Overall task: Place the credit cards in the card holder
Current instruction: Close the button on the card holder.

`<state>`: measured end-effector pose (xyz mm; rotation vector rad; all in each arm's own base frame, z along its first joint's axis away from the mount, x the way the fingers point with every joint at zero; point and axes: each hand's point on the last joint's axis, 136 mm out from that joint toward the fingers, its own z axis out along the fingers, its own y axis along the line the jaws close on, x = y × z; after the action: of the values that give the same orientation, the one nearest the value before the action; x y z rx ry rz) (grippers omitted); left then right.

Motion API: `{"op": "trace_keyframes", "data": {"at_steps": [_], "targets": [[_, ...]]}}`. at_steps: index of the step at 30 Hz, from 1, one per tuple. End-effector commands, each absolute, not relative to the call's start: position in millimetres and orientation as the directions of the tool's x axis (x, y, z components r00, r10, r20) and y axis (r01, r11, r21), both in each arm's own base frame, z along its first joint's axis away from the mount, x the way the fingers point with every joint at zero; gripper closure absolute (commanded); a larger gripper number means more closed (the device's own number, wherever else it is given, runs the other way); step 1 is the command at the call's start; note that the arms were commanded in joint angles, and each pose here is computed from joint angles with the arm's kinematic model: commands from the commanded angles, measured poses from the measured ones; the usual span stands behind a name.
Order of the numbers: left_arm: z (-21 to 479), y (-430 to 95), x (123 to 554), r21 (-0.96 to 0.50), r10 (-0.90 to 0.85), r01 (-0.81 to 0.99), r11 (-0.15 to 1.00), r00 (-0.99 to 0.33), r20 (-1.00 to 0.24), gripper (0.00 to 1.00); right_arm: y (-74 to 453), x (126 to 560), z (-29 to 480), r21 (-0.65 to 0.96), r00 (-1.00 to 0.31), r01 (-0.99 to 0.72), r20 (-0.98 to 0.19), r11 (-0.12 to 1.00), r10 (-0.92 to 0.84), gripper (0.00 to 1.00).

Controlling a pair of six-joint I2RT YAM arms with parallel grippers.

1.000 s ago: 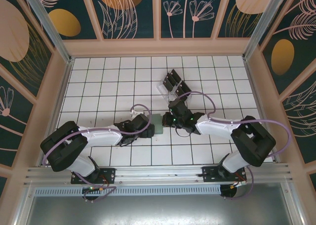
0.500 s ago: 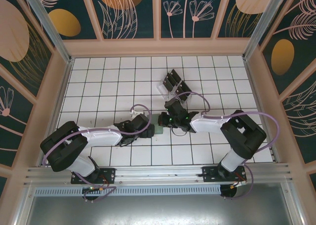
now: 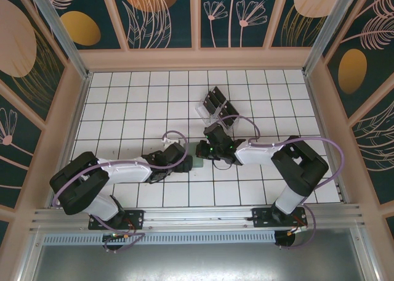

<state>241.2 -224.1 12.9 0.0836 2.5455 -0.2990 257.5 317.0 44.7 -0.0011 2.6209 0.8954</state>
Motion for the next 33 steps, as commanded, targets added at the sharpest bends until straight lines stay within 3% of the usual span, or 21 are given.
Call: {"op": "trace_keyframes", "data": {"at_steps": [1,33], "targets": [[-26.1,-205.6,221.7,-0.143,0.036,0.112,0.983,-0.892,-0.451,0.02,324.9,265.1,56.8,0.607,-0.919,-0.129,-0.371,0.784,0.136,1.0],[-29.8,-205.3,221.1,-0.136,0.044,0.117,0.984,-0.894,-0.446,0.02,328.0,261.6,66.6,0.627,-0.913,-0.144,-0.382,0.766,0.141,1.0]]}}
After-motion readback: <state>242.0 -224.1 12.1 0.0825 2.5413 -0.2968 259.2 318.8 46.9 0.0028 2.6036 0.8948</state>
